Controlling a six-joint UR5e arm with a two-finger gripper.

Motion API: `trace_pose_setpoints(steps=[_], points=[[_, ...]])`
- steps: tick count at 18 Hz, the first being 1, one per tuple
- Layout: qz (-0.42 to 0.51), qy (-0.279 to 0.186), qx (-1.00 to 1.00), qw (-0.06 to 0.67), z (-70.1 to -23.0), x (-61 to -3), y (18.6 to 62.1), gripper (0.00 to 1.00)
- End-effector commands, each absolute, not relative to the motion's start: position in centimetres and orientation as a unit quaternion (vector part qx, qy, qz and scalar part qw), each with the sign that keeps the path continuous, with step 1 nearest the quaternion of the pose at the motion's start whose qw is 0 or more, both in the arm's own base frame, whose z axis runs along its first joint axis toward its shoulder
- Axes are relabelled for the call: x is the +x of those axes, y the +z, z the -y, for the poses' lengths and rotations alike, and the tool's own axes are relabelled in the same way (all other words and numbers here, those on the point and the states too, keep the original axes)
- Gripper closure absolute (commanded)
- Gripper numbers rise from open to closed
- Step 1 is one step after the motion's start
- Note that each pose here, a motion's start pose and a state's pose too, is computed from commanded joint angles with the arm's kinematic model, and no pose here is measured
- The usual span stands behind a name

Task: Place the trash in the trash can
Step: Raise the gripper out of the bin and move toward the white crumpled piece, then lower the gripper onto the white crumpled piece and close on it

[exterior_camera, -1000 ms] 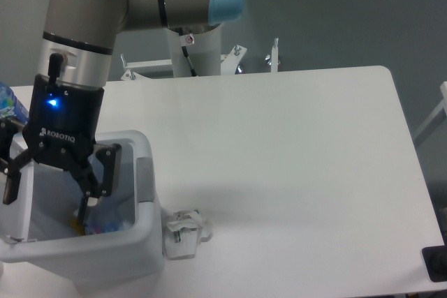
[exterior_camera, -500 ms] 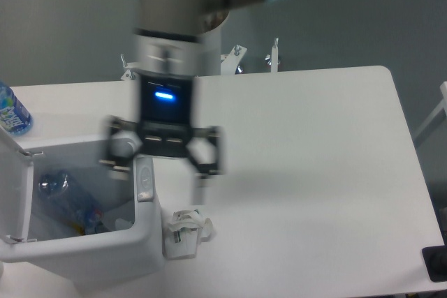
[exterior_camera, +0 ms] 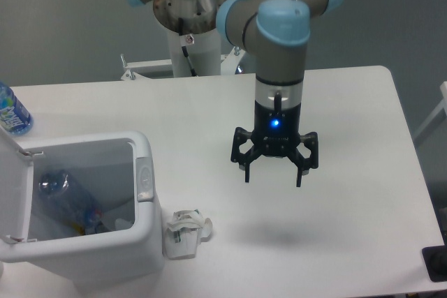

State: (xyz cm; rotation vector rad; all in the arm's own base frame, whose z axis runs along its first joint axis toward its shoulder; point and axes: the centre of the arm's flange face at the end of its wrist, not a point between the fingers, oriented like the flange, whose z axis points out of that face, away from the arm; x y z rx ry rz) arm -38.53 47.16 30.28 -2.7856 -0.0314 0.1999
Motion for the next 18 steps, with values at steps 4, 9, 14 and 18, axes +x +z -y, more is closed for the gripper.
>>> trace_pose_setpoints(steps=[4,9,14,18], points=[[0.118,0.022,-0.981,0.152,-49.9,-35.3,26.3,0.00],[0.181,-0.007,-0.974,0.135,-52.1,-33.4,23.2,0.00],[0.193,-0.011,-0.973,0.127,-55.2,-33.4,21.2,0.00],[0.184,-0.011,-0.976,0.120,-56.8,-33.1,19.8,0.00]])
